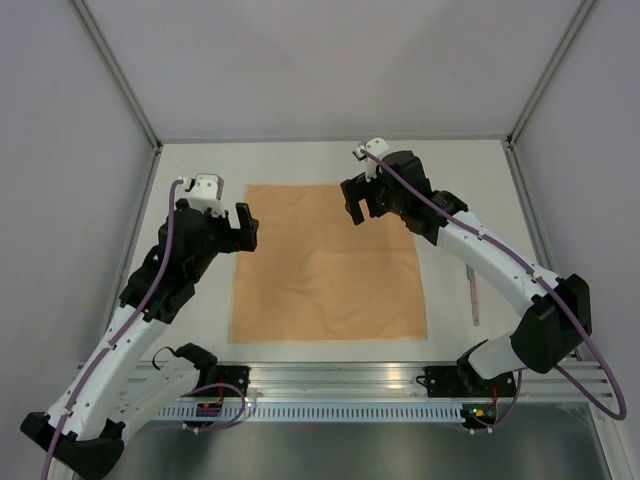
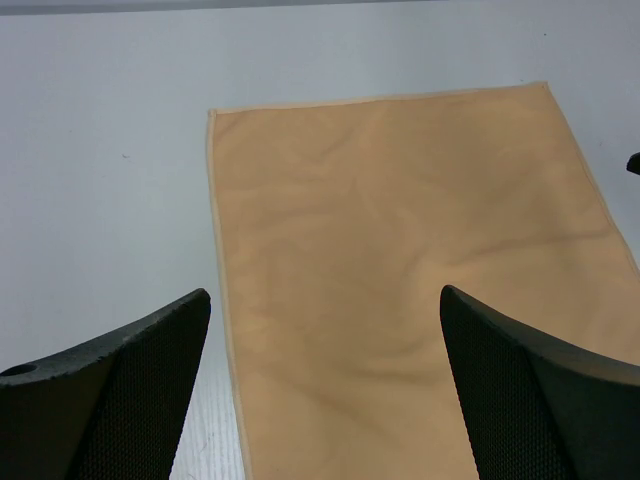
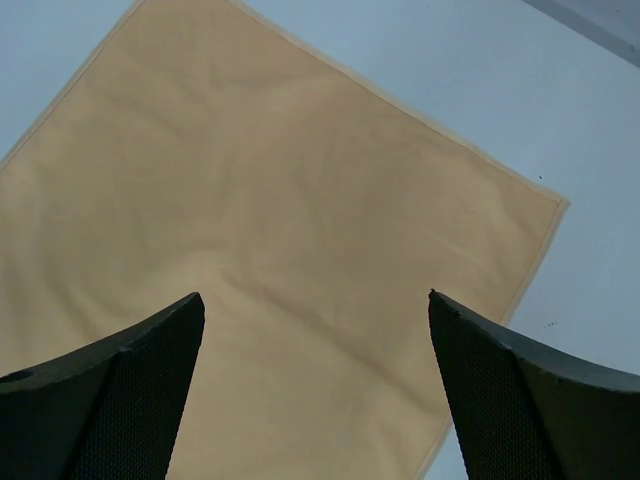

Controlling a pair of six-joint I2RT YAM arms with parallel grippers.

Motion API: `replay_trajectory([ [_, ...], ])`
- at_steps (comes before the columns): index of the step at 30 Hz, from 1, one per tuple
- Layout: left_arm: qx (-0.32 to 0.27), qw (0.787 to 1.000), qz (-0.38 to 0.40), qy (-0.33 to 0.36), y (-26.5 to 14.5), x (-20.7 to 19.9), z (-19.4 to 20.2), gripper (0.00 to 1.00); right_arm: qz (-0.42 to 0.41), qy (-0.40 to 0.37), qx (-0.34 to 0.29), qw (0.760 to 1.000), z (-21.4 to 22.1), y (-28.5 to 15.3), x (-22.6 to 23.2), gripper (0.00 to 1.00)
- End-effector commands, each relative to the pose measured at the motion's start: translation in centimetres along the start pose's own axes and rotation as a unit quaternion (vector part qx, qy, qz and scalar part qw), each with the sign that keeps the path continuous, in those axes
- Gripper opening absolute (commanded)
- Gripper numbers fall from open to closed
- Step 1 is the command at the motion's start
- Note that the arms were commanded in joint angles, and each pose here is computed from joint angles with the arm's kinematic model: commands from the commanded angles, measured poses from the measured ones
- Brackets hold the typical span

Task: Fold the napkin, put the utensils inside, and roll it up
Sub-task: Fold the napkin at the center of the board.

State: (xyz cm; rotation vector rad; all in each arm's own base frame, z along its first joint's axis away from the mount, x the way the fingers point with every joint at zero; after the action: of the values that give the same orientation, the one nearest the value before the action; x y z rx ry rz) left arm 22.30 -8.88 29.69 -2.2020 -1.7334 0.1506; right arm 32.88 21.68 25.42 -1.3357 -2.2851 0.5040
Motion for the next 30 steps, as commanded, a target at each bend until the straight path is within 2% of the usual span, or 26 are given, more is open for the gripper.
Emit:
replay_trajectory([
  [1, -0.016, 1.000, 0.003, -0.001, 0.0, 0.0, -0.4, 1.00, -0.004, 0.003, -0.029, 1.000, -1.2, -1.0, -0.2, 0.98],
  [7, -0.025, 1.000, 0.008, -0.004, -0.3, 0.0, -0.8, 1.00, -0.042, 0.007, -0.013, 0.999, -0.3, -0.7, 0.7, 0.98],
  [11, -0.038, 0.999, 0.012, -0.010, -0.6, 0.0, -1.9, 1.00, -0.098, 0.030, 0.018, 0.995, 0.8, 0.2, 2.3, 0.90],
  [14, -0.067, 0.997, 0.023, -0.020, -1.9, 0.0, -4.5, 1.00, -0.114, 0.011, 0.042, 0.993, 0.9, 1.3, 4.9, 0.86],
  [17, -0.097, 0.995, 0.020, -0.031, -3.5, 0.6, -7.3, 1.00, -0.144, -0.013, 0.055, 0.988, 1.0, 2.1, 9.2, 0.84],
  [21, -0.118, 0.992, 0.008, -0.035, -5.3, 1.4, -10.1, 1.00, -0.192, -0.049, 0.080, 0.977, 3.5, 3.4, 16.1, 0.81],
  [23, -0.120, 0.992, 0.002, -0.036, -5.6, 1.7, -10.6, 1.00, -0.196, -0.064, 0.103, 0.973, 5.6, 4.9, 18.1, 0.77],
  [27, -0.118, 0.992, -0.010, -0.038, -6.2, 2.1, -10.7, 1.00, -0.232, -0.098, 0.126, 0.960, 9.2, 5.2, 24.1, 0.72],
  [30, -0.112, 0.993, -0.016, -0.039, -6.3, 2.3, -10.3, 1.00, -0.246, -0.116, 0.135, 0.953, 11.9, 5.3, 26.9, 0.67],
])
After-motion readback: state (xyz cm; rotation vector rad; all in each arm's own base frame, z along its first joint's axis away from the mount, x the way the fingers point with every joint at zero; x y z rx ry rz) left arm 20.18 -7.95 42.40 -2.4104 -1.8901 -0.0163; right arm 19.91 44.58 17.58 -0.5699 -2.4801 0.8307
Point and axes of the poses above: each gripper's point midway between its finger pads, its own y axis out along the fingers, its own x axis along the line the jaws close on, z = x × y, the point moved 5 cm from there along -y, back along the fingers, and after that the axes turned 14 degrees about y, right-handed, at the moved point
